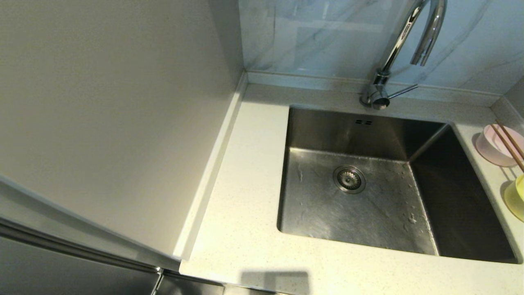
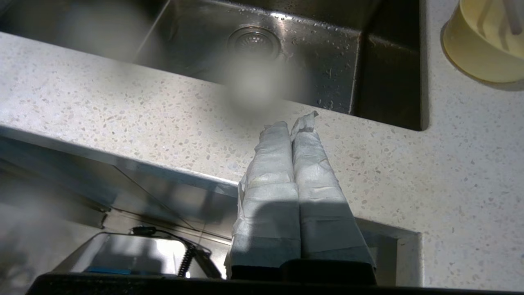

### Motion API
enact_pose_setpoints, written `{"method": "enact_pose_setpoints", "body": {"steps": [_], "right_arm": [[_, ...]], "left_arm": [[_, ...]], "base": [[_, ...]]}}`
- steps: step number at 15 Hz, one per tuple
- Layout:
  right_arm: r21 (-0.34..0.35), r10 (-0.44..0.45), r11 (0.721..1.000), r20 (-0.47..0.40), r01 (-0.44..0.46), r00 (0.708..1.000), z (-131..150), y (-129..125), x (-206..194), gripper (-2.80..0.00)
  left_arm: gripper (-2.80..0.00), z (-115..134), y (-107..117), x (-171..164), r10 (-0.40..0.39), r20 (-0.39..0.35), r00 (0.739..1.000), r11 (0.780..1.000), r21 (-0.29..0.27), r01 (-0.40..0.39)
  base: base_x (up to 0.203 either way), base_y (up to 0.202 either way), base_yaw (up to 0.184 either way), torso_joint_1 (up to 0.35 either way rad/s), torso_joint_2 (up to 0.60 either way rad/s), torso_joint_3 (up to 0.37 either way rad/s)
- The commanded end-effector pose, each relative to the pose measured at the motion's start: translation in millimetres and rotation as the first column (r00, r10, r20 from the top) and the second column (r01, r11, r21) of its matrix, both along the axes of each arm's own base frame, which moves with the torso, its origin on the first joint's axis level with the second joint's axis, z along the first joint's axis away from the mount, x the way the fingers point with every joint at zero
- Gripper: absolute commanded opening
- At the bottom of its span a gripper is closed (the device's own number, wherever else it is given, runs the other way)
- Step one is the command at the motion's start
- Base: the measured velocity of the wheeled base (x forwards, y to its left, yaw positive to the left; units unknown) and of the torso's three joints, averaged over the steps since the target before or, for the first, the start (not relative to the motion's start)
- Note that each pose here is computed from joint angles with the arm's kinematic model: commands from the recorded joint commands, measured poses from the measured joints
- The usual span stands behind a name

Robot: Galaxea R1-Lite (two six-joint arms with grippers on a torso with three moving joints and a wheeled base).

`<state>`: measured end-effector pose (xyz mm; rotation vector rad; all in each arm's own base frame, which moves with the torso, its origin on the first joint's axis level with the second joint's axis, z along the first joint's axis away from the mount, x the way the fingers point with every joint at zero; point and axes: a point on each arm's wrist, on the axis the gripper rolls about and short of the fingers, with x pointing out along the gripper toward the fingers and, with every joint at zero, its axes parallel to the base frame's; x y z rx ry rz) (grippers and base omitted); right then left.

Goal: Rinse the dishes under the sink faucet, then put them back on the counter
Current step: Put the chopsticks into the sink

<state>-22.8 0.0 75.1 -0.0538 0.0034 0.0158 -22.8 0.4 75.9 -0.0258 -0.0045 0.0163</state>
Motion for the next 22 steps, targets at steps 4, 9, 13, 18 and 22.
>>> {"method": "enact_pose_setpoints", "body": {"steps": [4,9,13,18,22], "right_arm": [[-0.010,-0.003,1.000,0.058,0.004,0.998,27,0,-6,-2.80],[0.017,-0.008,1.000,0.057,0.007,0.998,77,0,0,-2.80],[0.025,-0.032,0.999,0.028,0.032,0.999,115,-1,14,-2.80],[-0.003,-0.091,0.996,-0.215,0.092,0.972,183,-2,26,-2.80],[-0.057,-0.103,0.995,-0.429,0.087,0.897,217,-2,83,-2.80]], "left_arm": [[-2.80,0,0,0,0.000,0.003,1.000,1.000,0.000,0.000],[-2.80,0,0,0,0.000,0.003,1.000,1.000,0.000,0.000],[-2.80,0,0,0,0.000,0.003,1.000,1.000,0.000,0.000],[-2.80,0,0,0,0.000,0.003,1.000,1.000,0.000,0.000],[-2.80,0,0,0,0.000,0.003,1.000,1.000,0.000,0.000]], "base": [[0.000,0.000,0.000,0.000,0.00,0.000],[0.000,0.000,0.000,0.000,0.00,0.000],[0.000,0.000,0.000,0.000,0.00,0.000],[0.000,0.000,0.000,0.000,0.00,0.000],[0.000,0.000,0.000,0.000,0.00,0.000]]}}
